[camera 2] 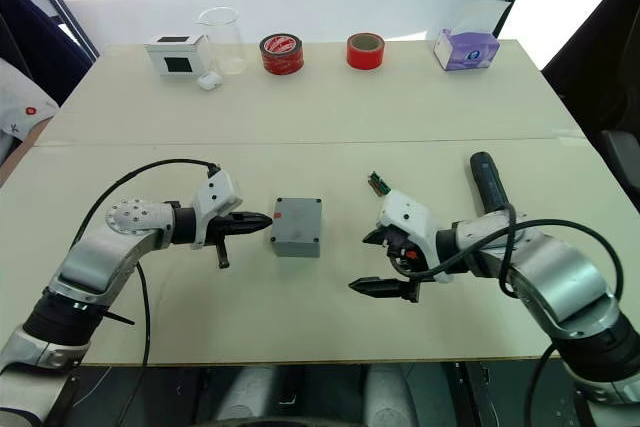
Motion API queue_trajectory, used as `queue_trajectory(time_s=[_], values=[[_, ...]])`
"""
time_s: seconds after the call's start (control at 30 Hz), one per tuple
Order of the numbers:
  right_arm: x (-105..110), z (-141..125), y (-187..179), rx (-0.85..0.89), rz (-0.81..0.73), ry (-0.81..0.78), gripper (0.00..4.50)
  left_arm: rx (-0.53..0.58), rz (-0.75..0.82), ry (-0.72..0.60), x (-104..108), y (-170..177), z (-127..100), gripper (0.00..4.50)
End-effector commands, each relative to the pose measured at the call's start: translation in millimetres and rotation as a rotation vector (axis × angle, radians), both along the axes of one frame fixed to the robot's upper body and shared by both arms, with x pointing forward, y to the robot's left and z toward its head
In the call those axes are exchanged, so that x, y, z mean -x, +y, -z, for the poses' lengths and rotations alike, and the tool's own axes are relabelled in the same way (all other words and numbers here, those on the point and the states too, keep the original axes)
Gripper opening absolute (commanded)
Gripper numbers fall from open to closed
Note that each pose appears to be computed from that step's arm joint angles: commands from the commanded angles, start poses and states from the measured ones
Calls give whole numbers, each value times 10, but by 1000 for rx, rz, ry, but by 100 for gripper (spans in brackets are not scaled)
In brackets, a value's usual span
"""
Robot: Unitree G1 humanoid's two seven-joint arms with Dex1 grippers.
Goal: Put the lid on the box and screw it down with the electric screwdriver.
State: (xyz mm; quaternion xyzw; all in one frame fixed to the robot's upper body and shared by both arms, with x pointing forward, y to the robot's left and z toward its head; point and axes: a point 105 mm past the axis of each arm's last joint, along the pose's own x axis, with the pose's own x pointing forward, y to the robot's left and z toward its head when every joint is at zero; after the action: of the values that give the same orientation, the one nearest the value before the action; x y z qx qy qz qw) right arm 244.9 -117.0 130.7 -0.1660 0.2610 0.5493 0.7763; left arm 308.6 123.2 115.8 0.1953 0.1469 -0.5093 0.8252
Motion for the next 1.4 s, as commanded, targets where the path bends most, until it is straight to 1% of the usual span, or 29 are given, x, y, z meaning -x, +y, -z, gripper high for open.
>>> queue_trajectory(time_s=[0.03, 0.2, 0.27, 0.4, 0.53, 0.63, 0.7, 0.8, 0.9, 0.97, 1.07, 1.17, 1.27, 1.33, 1.4], values=[[-116, 5, 178, -33, 0, -56, 440, -39, 45, -25, 0, -79, 0, 0], [-154, 41, 366, -89, -14, -45, 440, -75, 89, -31, -67, -130, 57, 0], [-118, 40, 451, -128, -31, -16, 440, -49, 109, -48, -125, -215, -8, 0], [-50, 39, 522, -150, -52, 12, 440, -17, 148, -70, -215, -343, -78, 0], [-38, 39, 534, -151, -49, 17, 440, 9, 159, -74, -290, -401, -98, 0], [-50, 37, 444, -104, -27, -16, 440, -21, 127, -93, -399, -321, -80, 0], [-87, -37, 320, -84, 1, -47, 440, -37, 94, -101, -423, -209, -83, 0], [-165, -125, 157, -46, 37, -97, 440, -66, 62, -98, -385, -38, -69, 0], [-332, -148, 55, -11, 82, -161, 440, -50, 73, -38, -203, 45, -25, 0], [-404, -132, 45, -8, 87, -176, 440, -41, 98, 3, -64, 40, 12, 0], [-452, -89, 66, -3, 70, -182, 440, -36, 122, 41, 76, 4, 52, 0], [-466, -46, 110, 2, 40, -183, 440, -28, 133, 56, 151, -54, 71, 0], [-431, 0, 250, -16, -22, -160, 440, 9, 141, 44, 158, -211, 53, 0], [-355, 22, 319, -28, -56, -138, 440, 42, 105, -3, 48, -293, 3, 0], [-303, 48, 346, -30, -67, -127, 440, 60, 99, -15, 5, -340, -24, 0]])
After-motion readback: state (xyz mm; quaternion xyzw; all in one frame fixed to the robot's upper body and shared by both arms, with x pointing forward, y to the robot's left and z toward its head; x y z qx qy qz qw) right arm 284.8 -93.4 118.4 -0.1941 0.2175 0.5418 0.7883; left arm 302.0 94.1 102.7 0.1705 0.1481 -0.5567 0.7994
